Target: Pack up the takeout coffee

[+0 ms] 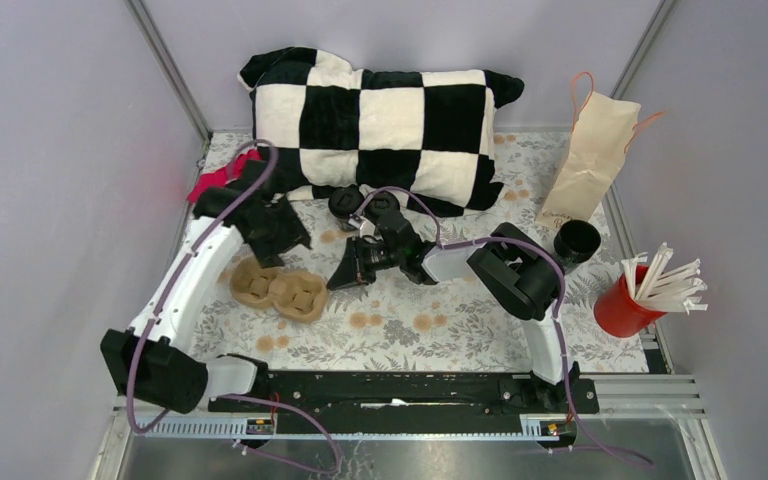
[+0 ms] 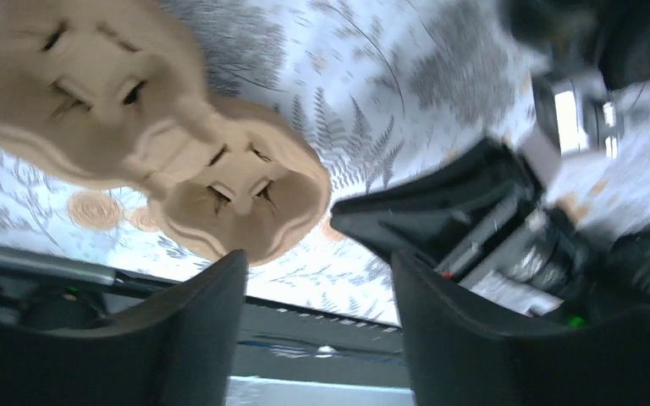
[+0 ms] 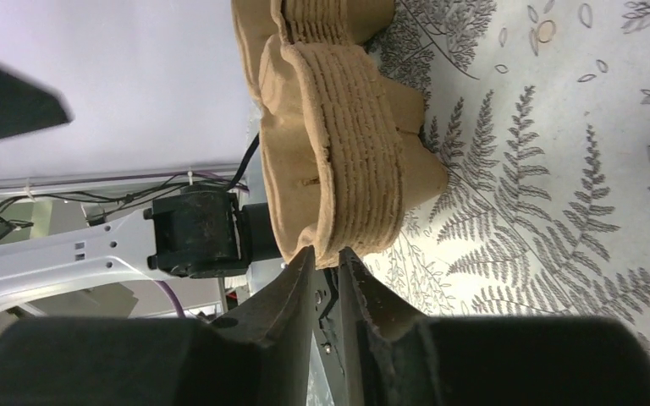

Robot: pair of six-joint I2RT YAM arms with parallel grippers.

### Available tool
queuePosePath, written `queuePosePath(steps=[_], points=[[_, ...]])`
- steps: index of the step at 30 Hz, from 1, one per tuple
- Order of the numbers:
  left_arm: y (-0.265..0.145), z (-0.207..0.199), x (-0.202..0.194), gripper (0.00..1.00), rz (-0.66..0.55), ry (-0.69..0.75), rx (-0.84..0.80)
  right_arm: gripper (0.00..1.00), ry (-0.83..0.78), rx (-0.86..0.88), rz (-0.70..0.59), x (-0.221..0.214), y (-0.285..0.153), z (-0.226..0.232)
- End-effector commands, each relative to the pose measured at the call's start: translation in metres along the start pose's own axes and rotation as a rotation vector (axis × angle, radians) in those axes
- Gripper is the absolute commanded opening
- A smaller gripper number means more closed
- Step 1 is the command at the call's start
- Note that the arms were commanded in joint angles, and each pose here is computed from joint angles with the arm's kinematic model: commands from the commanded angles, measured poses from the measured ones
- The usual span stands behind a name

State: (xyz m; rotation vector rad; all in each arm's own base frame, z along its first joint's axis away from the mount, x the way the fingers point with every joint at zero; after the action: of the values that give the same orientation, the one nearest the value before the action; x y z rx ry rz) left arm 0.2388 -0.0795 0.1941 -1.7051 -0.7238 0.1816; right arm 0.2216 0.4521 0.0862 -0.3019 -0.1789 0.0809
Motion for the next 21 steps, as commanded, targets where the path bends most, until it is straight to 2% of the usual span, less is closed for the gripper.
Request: queuePosePath(steps=[1, 5, 9, 13, 21], points=[[0.003, -0.02, -0.026, 0.62, 0.028, 0.291, 0.059, 0.26, -0.031, -0.019, -0.039, 0.011, -0.013, 0.007], [0.025, -0.027, -0.071, 0.6, 0.171, 0.483, 0.065, 0.3, -0.047, -0.085, -0.046, 0.006, -0.032, -0.003], [0.041, -0.026, -0.092, 0.6, 0.253, 0.541, 0.038, 0.31, -0.03, -0.126, -0.058, 0.0, -0.048, -0.014], [0.054, -0.017, -0.095, 0.48, 0.267, 0.578, 0.078, 0.31, -0.028, -0.136, -0.058, -0.003, -0.054, -0.016], [0.072, -0.005, -0.098, 0.48, 0.29, 0.613, 0.122, 0.29, -0.043, -0.128, -0.051, -0.001, -0.054, -0.011]])
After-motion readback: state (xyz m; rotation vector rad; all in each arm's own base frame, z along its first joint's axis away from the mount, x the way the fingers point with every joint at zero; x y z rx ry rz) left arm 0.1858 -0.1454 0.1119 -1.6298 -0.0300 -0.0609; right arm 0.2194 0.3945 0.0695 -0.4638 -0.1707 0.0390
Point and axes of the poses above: each gripper's point midway between its finger pads, its own y axis out along the fingers, its own z axis along the line the jaws close on, x = y × z, the point moved 1 cm from there along -y, back along the fingers, and after that the axes turned 4 degrees about y, right-handed, at the moved point
